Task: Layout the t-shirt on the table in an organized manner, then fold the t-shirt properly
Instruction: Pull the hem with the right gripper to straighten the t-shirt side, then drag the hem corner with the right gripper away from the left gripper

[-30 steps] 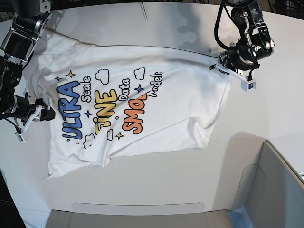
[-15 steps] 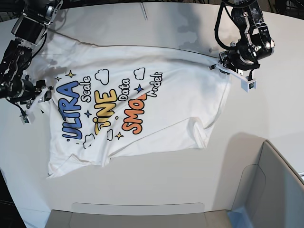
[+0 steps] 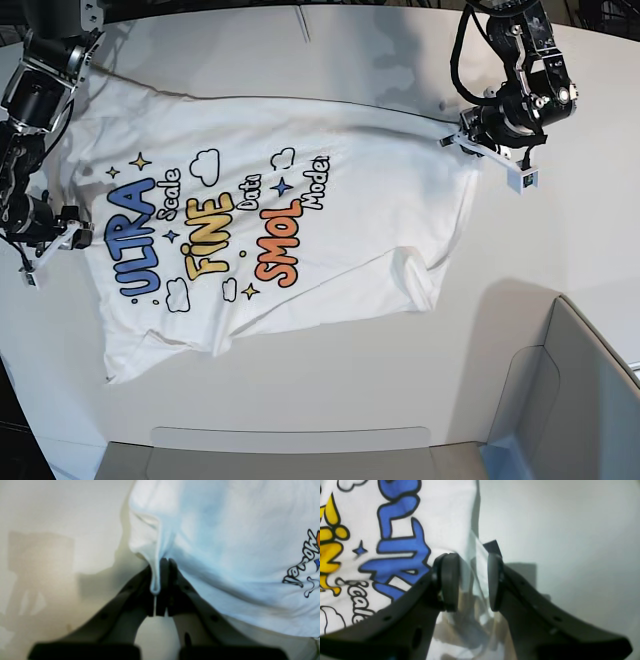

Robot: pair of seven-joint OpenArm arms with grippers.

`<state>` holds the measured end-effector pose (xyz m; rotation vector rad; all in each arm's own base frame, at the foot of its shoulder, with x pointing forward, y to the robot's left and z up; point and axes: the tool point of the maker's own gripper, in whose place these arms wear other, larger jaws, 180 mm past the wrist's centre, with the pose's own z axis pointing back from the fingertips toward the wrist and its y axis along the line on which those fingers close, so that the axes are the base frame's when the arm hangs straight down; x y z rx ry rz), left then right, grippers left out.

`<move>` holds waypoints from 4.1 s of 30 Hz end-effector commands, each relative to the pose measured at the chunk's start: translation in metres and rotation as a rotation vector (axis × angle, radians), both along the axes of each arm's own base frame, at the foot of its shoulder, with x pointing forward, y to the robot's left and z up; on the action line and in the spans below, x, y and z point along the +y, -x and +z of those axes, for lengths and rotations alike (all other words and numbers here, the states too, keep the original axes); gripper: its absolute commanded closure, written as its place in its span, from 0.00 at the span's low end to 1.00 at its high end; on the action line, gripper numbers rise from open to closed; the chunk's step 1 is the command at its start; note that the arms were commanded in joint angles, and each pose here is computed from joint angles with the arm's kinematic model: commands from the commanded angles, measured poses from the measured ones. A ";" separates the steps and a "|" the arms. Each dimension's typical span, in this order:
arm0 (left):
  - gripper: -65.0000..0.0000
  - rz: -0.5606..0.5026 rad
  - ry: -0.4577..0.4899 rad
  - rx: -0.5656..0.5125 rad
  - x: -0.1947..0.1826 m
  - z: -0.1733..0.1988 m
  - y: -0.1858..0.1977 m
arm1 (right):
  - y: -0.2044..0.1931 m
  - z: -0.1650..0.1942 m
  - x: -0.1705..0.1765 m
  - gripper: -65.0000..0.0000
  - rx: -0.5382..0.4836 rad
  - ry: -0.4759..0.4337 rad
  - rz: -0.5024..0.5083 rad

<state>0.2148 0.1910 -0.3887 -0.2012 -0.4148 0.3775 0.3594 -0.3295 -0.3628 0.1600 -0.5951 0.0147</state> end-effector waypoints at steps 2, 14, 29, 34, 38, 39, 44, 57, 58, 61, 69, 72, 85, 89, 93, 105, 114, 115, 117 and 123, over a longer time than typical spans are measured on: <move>1.00 -0.002 -0.009 -0.018 0.003 0.006 -0.004 | -0.009 0.019 -0.008 0.70 -0.047 0.021 0.001; 1.00 -0.002 -0.009 -0.021 0.003 0.007 -0.005 | -0.021 0.106 0.012 0.70 -0.249 0.225 0.104; 1.00 -0.002 -0.009 -0.018 0.003 0.006 -0.004 | 0.011 0.010 -0.064 0.70 0.009 0.147 -0.055; 1.00 -0.002 -0.008 -0.021 0.002 0.007 -0.005 | 0.013 -0.006 -0.041 0.70 0.054 0.149 0.068; 1.00 -0.002 -0.008 -0.018 0.002 0.006 -0.004 | 0.015 -0.015 -0.029 0.70 0.068 0.135 0.093; 1.00 -0.002 -0.008 -0.018 0.002 0.006 -0.004 | 0.018 -0.018 -0.029 0.71 0.076 0.134 0.095; 1.00 -0.002 -0.008 -0.018 0.002 0.006 -0.004 | 0.010 0.001 -0.029 1.00 0.065 0.182 0.119; 1.00 0.000 -0.007 -0.020 0.002 0.006 -0.004 | 0.046 0.130 -0.048 1.00 -0.339 0.322 -0.199; 1.00 0.000 -0.007 -0.021 0.002 0.007 -0.005 | 0.052 0.125 -0.044 1.00 -0.335 0.320 -0.209; 1.00 0.000 -0.006 -0.021 0.002 0.007 -0.005 | 0.064 0.116 -0.038 1.00 -0.343 0.289 -0.257; 1.00 0.000 -0.006 -0.015 0.002 0.005 -0.003 | 0.086 0.112 -0.049 1.00 -0.367 0.230 -0.427; 1.00 0.000 -0.006 -0.015 0.002 0.005 -0.003 | 0.088 0.097 -0.050 1.00 -0.316 0.205 -0.423; 1.00 -0.001 -0.006 -0.012 0.002 0.005 -0.002 | 0.117 0.115 -0.060 0.62 -0.323 0.231 -0.221; 1.00 -0.003 -0.005 -0.013 0.001 0.005 -0.002 | 0.146 0.092 -0.052 0.62 -0.255 0.193 -0.193; 1.00 -0.009 -0.004 -0.013 -0.001 0.005 -0.002 | 0.176 0.067 -0.034 0.62 -0.175 0.136 -0.143; 1.00 -0.011 -0.002 -0.016 -0.002 0.005 -0.003 | 0.204 -0.007 0.024 0.62 0.049 0.024 -0.076; 1.00 -0.007 -0.006 0.002 0.001 0.002 0.005 | 0.185 -0.041 0.014 0.62 0.081 -0.113 -0.178; 1.00 -0.007 -0.007 0.008 0.001 0.001 0.008 | 0.184 -0.040 0.014 0.62 0.076 -0.113 -0.179; 1.00 -0.007 -0.007 0.008 0.001 0.001 0.008 | 0.182 -0.041 0.015 0.62 0.076 -0.115 -0.174; 1.00 -0.007 -0.007 0.005 0.001 0.002 0.006 | 0.167 -0.035 0.018 0.73 0.042 -0.126 -0.168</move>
